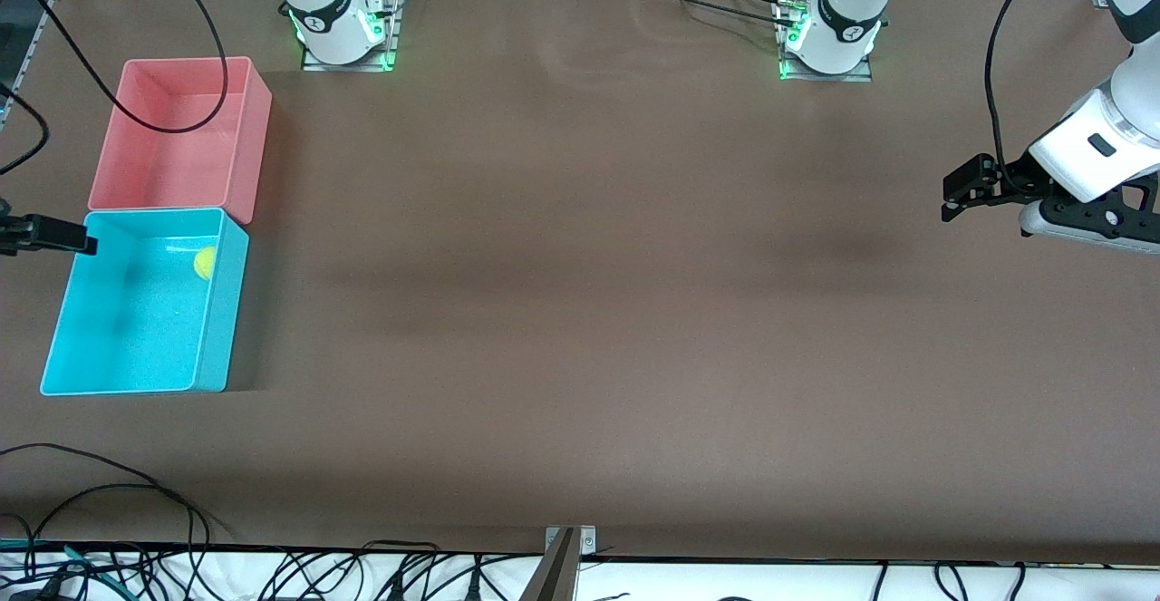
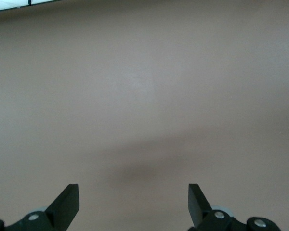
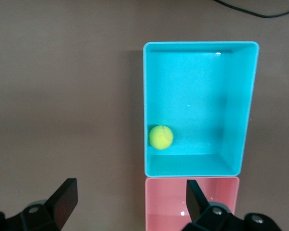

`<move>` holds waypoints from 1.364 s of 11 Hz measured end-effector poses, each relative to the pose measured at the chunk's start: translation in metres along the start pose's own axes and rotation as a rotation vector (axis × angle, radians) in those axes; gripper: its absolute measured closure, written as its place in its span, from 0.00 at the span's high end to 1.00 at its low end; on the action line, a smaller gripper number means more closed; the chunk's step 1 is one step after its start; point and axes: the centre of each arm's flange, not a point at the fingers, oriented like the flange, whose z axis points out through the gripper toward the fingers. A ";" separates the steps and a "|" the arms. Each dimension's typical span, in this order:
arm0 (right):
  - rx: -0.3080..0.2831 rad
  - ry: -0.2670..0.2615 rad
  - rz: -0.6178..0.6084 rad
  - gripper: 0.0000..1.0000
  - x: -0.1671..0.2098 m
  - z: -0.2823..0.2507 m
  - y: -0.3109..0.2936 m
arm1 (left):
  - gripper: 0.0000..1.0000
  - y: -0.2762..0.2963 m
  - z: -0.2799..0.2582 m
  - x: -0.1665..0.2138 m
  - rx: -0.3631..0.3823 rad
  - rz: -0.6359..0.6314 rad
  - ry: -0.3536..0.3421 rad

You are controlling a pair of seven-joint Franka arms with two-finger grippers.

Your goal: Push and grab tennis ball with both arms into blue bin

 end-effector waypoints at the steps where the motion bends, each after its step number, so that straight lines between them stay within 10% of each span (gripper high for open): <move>1: 0.014 0.041 -0.018 1.00 -0.012 -0.009 -0.017 | 1.00 -0.001 0.000 0.000 0.000 -0.001 0.000; 6: 0.052 0.146 0.026 1.00 -0.081 -0.028 -0.084 | 1.00 -0.001 0.000 0.000 0.000 -0.004 -0.001; 15: 0.024 0.146 0.038 1.00 -0.097 -0.027 -0.081 | 1.00 -0.001 0.000 0.000 -0.001 -0.007 -0.001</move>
